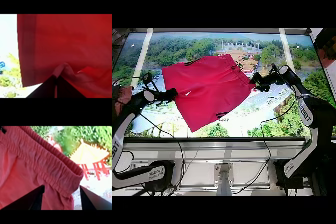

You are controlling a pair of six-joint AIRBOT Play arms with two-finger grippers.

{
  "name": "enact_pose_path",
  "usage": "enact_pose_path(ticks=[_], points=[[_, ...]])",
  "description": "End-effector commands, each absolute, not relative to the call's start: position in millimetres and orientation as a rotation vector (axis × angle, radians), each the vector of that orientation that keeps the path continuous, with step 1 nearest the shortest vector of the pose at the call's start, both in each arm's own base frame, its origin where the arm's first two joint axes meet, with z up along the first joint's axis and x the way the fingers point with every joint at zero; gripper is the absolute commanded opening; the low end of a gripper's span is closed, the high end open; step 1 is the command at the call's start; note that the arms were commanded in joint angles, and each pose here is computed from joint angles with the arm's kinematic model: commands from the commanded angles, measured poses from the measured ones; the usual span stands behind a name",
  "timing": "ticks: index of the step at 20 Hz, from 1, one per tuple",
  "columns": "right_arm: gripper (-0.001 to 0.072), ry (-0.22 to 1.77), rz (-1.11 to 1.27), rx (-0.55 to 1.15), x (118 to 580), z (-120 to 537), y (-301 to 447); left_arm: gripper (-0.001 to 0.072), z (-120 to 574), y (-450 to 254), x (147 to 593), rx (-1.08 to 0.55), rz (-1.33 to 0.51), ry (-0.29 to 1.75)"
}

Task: Fold the clothes and pants, and hang the long-sleeved shirts on hangers.

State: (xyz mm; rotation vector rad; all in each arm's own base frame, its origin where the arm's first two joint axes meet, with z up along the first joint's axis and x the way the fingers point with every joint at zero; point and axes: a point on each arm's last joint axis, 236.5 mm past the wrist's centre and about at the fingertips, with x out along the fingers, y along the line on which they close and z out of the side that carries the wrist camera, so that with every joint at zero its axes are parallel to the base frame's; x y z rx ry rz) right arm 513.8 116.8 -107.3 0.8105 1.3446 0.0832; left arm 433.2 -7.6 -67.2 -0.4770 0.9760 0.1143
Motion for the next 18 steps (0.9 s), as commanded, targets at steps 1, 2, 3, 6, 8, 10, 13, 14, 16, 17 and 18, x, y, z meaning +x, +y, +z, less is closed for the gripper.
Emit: enact_pose_path(ticks=[1, 2, 3, 6, 8, 10, 13, 14, 16, 17, 18], points=[[0.0490, 1.385, 0.088, 0.844, 507.5, -115.2, 124.1, 0.0009, -72.8, 0.1, 440.3, -0.438, 0.122, 0.975], [0.0469, 1.403, 0.092, 0.854, 504.4, -119.2, 128.2, 0.0009, -74.0, 3.5, 439.6, -0.416, 0.125, 0.978], [0.0469, 1.416, 0.095, 0.855, 502.3, -123.4, 132.1, 0.0009, -74.2, 5.1, 439.4, -0.407, 0.126, 0.978], [0.0302, 1.418, 0.104, 0.844, 502.1, -124.9, 138.9, 0.0009, -74.2, 6.8, 439.4, -0.409, 0.129, 0.977], [0.0043, 1.412, 0.111, 0.841, 504.4, -120.6, 138.9, 0.0011, -74.2, 6.8, 439.3, -0.409, 0.129, 0.978], [0.0018, 1.414, 0.118, 0.824, 502.8, -114.4, 137.8, 0.0072, -74.0, 11.8, 439.4, -0.375, 0.122, 0.976], [0.0018, 1.467, 0.147, 0.760, 487.4, -109.6, 136.5, 0.0482, -65.7, 33.3, 437.2, -0.320, 0.141, 0.969], [0.0018, 1.490, 0.164, 0.746, 481.4, -109.6, 138.1, 0.0481, -61.8, 34.8, 431.5, -0.373, 0.151, 0.982], [0.0018, 1.505, 0.181, 0.735, 477.2, -109.2, 143.4, 0.0438, -58.7, 34.8, 405.1, -0.426, 0.147, 1.078], [0.0018, 1.501, 0.184, 0.740, 478.2, -108.4, 145.4, 0.0381, -58.9, 32.2, 386.1, -0.391, 0.107, 1.152], [0.0018, 1.493, 0.185, 0.743, 479.9, -108.0, 145.4, 0.0353, -58.3, 23.7, 368.2, -0.364, 0.040, 1.223]])
